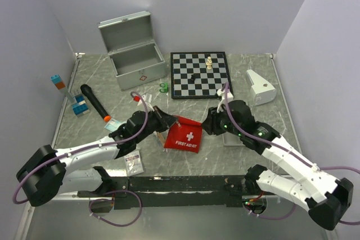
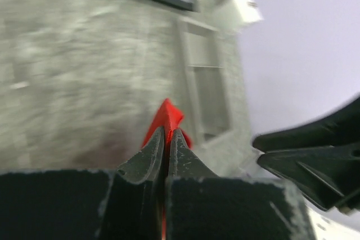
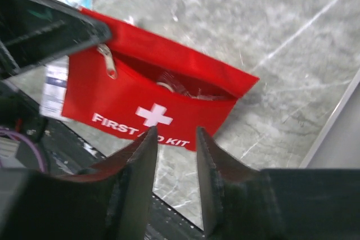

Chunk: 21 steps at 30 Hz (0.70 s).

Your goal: Organize the medicine kit

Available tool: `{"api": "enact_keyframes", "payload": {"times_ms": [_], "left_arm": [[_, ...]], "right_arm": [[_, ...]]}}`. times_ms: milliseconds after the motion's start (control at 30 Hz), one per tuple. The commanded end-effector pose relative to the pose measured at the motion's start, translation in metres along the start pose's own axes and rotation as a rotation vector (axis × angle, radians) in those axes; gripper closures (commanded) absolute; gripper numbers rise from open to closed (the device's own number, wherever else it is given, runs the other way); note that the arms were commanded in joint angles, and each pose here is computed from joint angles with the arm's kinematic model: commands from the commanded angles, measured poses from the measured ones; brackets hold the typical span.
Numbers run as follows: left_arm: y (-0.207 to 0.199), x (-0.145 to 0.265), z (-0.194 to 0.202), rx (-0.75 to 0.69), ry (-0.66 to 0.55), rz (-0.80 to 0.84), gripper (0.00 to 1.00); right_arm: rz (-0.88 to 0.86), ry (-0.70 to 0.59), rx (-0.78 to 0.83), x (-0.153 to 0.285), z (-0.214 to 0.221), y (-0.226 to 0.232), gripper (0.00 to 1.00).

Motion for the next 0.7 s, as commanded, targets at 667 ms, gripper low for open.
{"api": "enact_keyframes", "payload": {"times_ms": [667], "left_arm": [[0.058, 0.009, -0.006, -0.092, -0.107, -0.125, 0.99]], "right_arm": [[-0.156, 0.285, -0.09, -0.136, 0.063, 0.018, 0.88]]}}
Point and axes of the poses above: each gripper's point midway between its finger pads, its own x axis back along the fingers, its own y axis along the line the jaws close on, z = x × y, the point moved 3 cm from there along x, back along the fingers, and after that the axes turned 12 degrees about x, right-handed, at the moved point
